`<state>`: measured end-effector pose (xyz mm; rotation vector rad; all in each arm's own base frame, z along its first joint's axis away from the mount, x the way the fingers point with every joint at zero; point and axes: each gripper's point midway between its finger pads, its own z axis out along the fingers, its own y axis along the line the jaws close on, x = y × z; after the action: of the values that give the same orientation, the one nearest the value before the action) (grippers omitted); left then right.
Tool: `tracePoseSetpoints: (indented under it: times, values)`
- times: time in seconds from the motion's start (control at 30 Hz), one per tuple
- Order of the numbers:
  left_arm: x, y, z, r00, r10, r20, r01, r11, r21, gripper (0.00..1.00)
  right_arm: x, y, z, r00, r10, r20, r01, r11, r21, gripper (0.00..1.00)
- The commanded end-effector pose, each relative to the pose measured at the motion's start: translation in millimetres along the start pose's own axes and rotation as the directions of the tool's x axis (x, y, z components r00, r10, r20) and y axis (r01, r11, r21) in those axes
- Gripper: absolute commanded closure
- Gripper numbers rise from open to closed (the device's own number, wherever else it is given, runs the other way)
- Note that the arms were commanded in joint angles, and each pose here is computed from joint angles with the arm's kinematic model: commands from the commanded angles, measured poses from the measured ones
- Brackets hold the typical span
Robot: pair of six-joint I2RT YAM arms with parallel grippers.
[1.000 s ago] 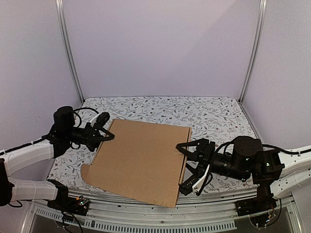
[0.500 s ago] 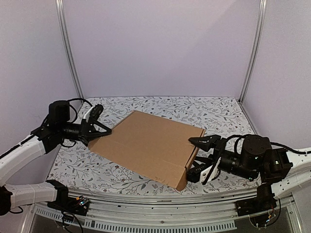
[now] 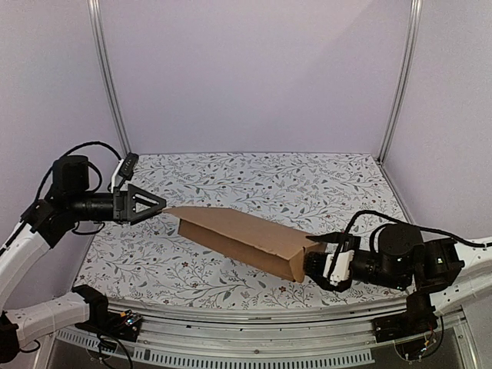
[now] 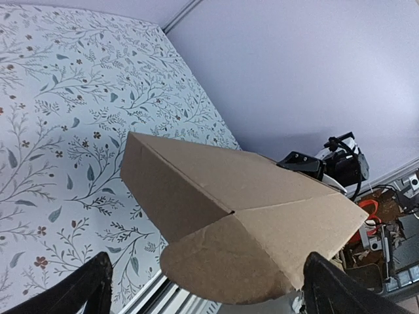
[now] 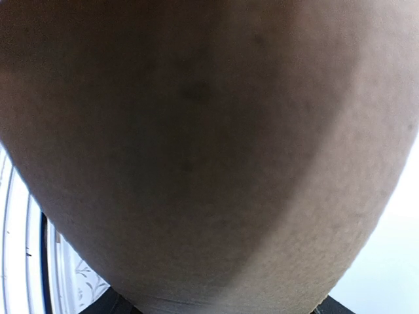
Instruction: Fold the paper box
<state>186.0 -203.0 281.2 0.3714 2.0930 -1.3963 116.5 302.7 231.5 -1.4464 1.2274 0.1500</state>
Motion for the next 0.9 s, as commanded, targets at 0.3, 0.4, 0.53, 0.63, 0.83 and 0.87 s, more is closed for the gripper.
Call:
tracePoseSetpoints:
  times: [0.3,0.4,0.53,0.63,0.83,0.87]
  values:
    - [-6,14,-25,0.986,0.130,0.106,-0.107,0.975,-0.193,0.01,17,27,26,0.873,0.486,0.034,-0.458,0.842,-0.284,0.69]
    - [-6,19,-26,0.983,0.134,0.126,-0.106,0.972,-0.208,0.00,20,28,31,0.823,0.568,0.023,-0.527,0.777,-0.345,0.69]
    - [-8,26,-26,0.975,0.152,0.162,-0.114,0.968,-0.222,0.00,25,34,40,0.784,0.620,0.000,-0.567,0.718,-0.404,0.71]
    - [-10,31,-24,0.976,0.141,0.164,-0.099,0.966,-0.239,0.01,27,37,46,0.769,0.639,-0.005,-0.578,0.692,-0.432,0.72]
    - [-8,39,-15,0.987,0.132,0.089,-0.105,0.960,-0.258,0.02,30,42,52,0.754,0.656,-0.001,-0.581,0.667,-0.468,0.73]
    - [-8,40,-15,0.986,0.141,0.087,-0.114,0.957,-0.266,0.02,32,44,52,0.752,0.659,-0.004,-0.583,0.662,-0.471,0.73]
